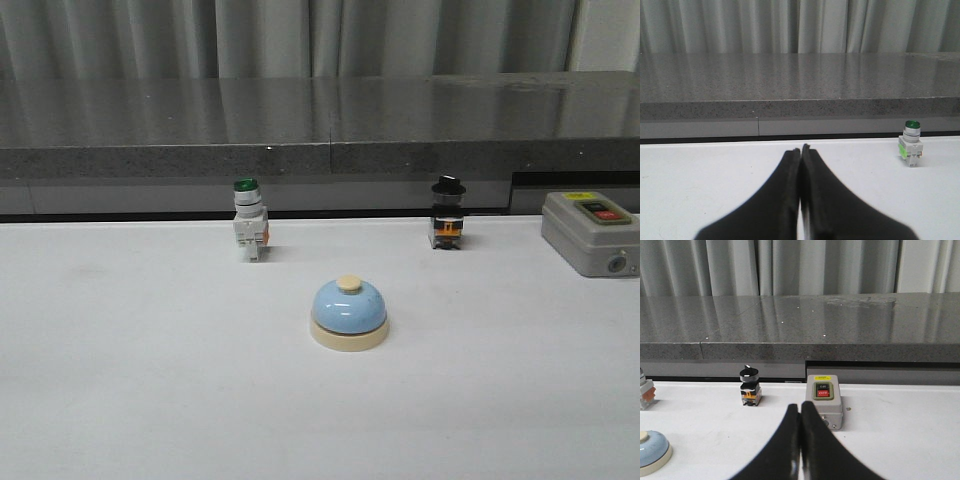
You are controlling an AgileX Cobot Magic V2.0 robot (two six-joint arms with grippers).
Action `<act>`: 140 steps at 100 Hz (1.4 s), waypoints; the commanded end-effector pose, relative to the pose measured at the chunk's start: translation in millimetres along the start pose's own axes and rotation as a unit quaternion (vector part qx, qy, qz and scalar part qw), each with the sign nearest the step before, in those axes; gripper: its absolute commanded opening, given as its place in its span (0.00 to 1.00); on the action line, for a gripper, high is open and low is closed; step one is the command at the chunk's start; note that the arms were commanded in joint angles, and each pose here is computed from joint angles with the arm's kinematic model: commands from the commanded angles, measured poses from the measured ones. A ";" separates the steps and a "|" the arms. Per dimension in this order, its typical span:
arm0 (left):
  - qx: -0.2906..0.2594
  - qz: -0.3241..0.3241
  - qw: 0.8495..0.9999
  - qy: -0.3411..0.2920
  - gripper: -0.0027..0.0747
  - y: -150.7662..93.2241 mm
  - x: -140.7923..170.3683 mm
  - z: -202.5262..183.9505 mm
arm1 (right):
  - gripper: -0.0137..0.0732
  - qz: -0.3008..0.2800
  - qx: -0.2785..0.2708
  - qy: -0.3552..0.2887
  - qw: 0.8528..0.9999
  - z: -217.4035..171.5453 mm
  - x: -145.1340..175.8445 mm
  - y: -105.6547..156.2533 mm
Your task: Place and press bell with both arms
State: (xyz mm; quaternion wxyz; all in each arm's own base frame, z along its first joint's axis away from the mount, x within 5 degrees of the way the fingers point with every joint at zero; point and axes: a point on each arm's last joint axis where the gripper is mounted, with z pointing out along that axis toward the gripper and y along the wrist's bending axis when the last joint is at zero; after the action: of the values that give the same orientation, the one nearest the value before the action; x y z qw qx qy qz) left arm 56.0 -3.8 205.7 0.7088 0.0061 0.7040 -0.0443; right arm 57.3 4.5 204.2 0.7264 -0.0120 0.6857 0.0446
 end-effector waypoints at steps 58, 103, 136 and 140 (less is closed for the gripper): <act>0.005 -0.008 0.999 -0.038 0.01 -0.2 4.7 -0.7 | 0.09 -0.010 0.001 -0.047 0.999 0.0 -12.4 0.3; 0.005 -0.008 0.999 -0.038 0.01 -0.2 4.7 -0.7 | 0.09 -0.010 0.001 -0.050 0.999 -0.1 -13.0 0.4; 0.005 -0.008 0.999 -0.038 0.01 -0.2 4.7 -0.7 | 0.09 -0.010 -0.002 -0.113 0.994 -2.5 -33.0 1.4; 0.005 -0.008 0.999 -0.038 0.01 -0.2 4.7 -0.7 | 0.09 -0.006 -0.002 -0.103 0.995 -2.3 -37.2 1.5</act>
State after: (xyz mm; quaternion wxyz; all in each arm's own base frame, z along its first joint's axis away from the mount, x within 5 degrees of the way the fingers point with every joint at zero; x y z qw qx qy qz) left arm 56.0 -3.8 205.9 0.7093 0.0034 0.7033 -0.0471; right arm 55.9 4.4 216.2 0.7638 -0.0112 0.6437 0.0469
